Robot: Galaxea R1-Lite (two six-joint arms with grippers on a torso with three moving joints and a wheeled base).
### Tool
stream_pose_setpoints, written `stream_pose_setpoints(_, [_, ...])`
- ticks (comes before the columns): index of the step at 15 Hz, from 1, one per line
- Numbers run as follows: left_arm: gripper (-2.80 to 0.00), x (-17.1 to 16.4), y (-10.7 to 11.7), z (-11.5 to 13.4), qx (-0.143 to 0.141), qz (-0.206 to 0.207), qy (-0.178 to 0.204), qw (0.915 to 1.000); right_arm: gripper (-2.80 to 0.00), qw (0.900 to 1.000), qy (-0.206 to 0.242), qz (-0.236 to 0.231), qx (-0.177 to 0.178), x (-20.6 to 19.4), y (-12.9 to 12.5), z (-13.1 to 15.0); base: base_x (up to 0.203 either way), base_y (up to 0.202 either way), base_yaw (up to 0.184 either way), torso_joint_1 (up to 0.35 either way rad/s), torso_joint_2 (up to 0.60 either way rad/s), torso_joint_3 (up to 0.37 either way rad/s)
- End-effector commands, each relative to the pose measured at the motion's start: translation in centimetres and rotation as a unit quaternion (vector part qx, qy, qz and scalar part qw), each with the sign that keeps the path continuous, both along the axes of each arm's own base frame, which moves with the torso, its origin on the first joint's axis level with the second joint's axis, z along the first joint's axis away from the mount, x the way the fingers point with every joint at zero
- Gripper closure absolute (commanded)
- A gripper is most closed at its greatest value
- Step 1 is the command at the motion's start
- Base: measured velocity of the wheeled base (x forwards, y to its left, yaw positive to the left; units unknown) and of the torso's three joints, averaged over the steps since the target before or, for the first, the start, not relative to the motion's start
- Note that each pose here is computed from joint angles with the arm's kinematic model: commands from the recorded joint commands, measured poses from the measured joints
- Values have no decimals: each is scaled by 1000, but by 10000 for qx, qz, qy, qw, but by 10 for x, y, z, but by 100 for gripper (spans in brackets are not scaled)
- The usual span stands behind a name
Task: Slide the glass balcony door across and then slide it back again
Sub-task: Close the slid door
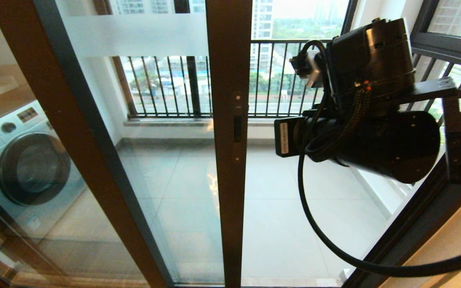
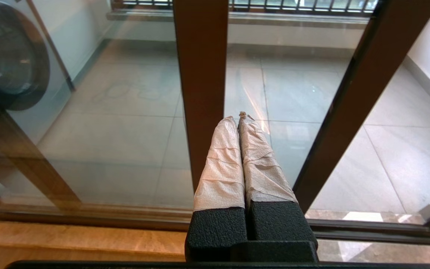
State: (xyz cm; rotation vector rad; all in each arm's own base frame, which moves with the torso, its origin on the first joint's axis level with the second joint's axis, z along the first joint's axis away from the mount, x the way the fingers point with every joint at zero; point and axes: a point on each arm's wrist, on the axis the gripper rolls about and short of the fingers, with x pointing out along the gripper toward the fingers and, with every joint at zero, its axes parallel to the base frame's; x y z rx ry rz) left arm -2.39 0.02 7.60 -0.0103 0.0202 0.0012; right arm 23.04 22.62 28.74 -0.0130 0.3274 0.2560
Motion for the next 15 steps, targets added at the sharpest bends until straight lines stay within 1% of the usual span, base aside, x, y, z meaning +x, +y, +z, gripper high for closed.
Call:
stream_pose_setpoints(1, [0,0,0,0,-1,2,14,10000,0,10000,-27,-11,1,10,9,-11,0,0,0,0,0,0])
stream_pose_setpoints(3, [0,0,0,0,-2,2,7,10000,0,9996,-215,78,-143,15,14,-22,0,0,0,0,0,0])
stream_pose_setpoints(5, [0,0,0,0,-1,2,10,10000,0,9993,-317,124,-147,13,15,-21,0,0,0,0,0,0])
stream_pose_setpoints(6, [0,0,0,0,-2,2,7,10000,-280,9993,-349,99,-103,15,15,-20,0,0,0,0,0,0])
stream_pose_setpoints(7, [0,0,0,0,-2,2,6,10000,-280,9989,-457,87,0,18,17,-17,0,0,0,0,0,0])
stream_pose_setpoints(8, [0,0,0,0,-2,2,8,10000,-280,9988,-475,86,17,20,19,-18,0,0,0,0,0,0])
stream_pose_setpoints(10, [0,0,0,0,-2,2,6,10000,-280,9992,-372,103,-77,24,26,-28,0,0,0,0,0,0])
stream_pose_setpoints(14, [0,0,0,0,-1,2,13,10000,-280,9993,-361,-76,-102,50,32,-50,0,0,0,0,0,0])
stream_pose_setpoints(15, [0,0,0,0,-2,2,6,10000,-280,9992,-387,-91,-91,51,32,-50,0,0,0,0,0,0])
